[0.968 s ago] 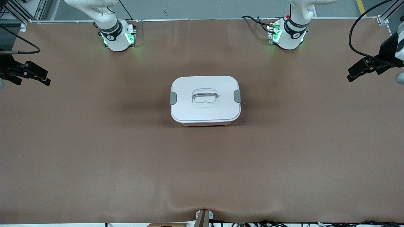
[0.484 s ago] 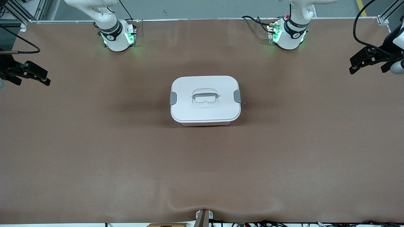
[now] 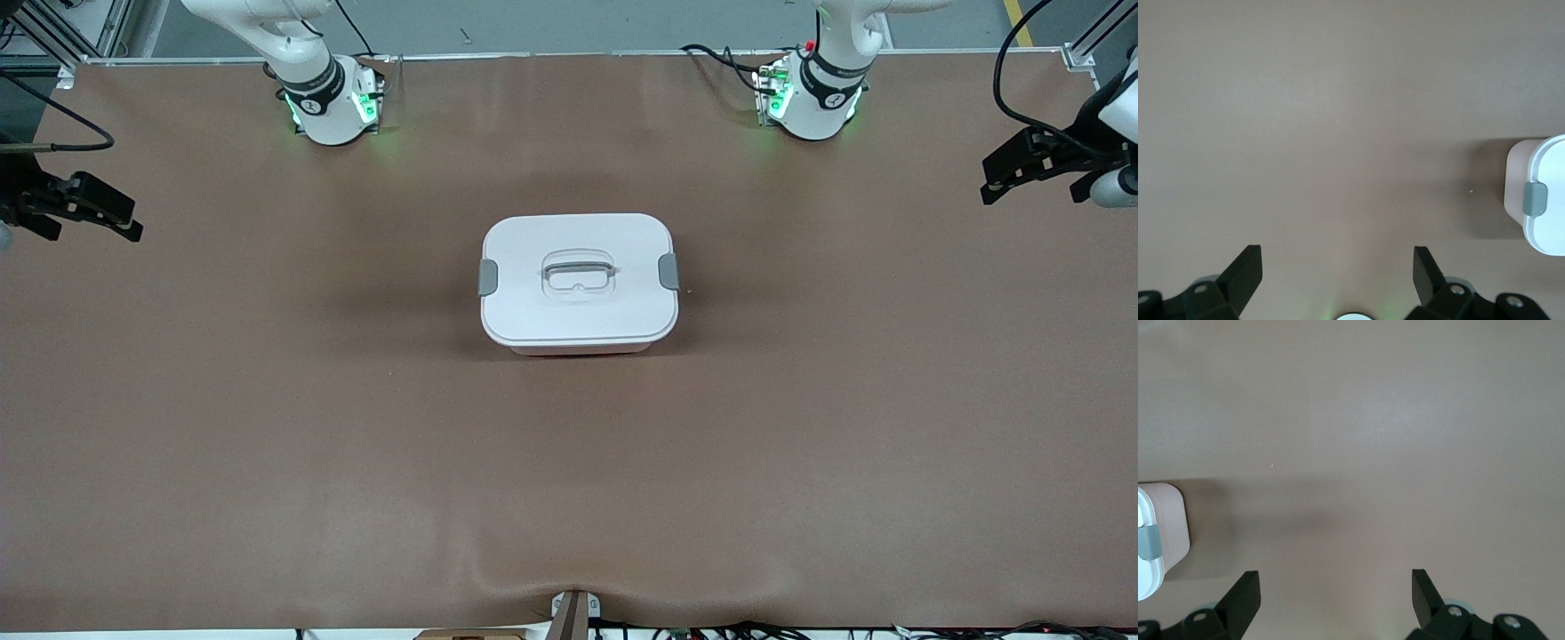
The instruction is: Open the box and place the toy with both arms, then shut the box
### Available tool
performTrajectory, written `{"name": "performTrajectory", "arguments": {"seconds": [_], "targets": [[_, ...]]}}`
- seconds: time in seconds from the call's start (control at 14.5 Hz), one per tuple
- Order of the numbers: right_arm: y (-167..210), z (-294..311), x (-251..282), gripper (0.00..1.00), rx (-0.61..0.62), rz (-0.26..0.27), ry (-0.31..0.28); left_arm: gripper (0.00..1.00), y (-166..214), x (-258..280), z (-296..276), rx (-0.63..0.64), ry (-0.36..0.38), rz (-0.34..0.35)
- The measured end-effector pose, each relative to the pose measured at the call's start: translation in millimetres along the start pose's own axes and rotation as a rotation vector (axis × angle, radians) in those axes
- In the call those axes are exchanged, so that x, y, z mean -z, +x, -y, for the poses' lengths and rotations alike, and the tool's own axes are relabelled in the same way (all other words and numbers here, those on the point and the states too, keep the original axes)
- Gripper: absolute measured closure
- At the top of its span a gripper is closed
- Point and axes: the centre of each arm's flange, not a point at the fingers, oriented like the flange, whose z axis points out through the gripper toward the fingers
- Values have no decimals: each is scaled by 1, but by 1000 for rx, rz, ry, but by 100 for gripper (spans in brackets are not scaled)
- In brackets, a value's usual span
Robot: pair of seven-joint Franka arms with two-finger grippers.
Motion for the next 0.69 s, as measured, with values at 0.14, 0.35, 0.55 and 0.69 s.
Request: {"name": "performTrajectory", "arguments": {"seconds": [0.14, 0.35, 0.55, 0.69], "targets": [[0, 0, 0, 0, 0, 0, 0, 0, 1, -3, 0, 0, 0, 5], [0, 0, 0, 0, 0, 1, 0, 0, 1, -3, 0, 0, 0, 0], [0, 0, 0, 0, 0, 1, 0, 0, 2, -4, 0, 0, 0, 0], [0, 0, 0, 0, 0, 1, 0, 0, 2, -5, 0, 0, 0, 2]]}}
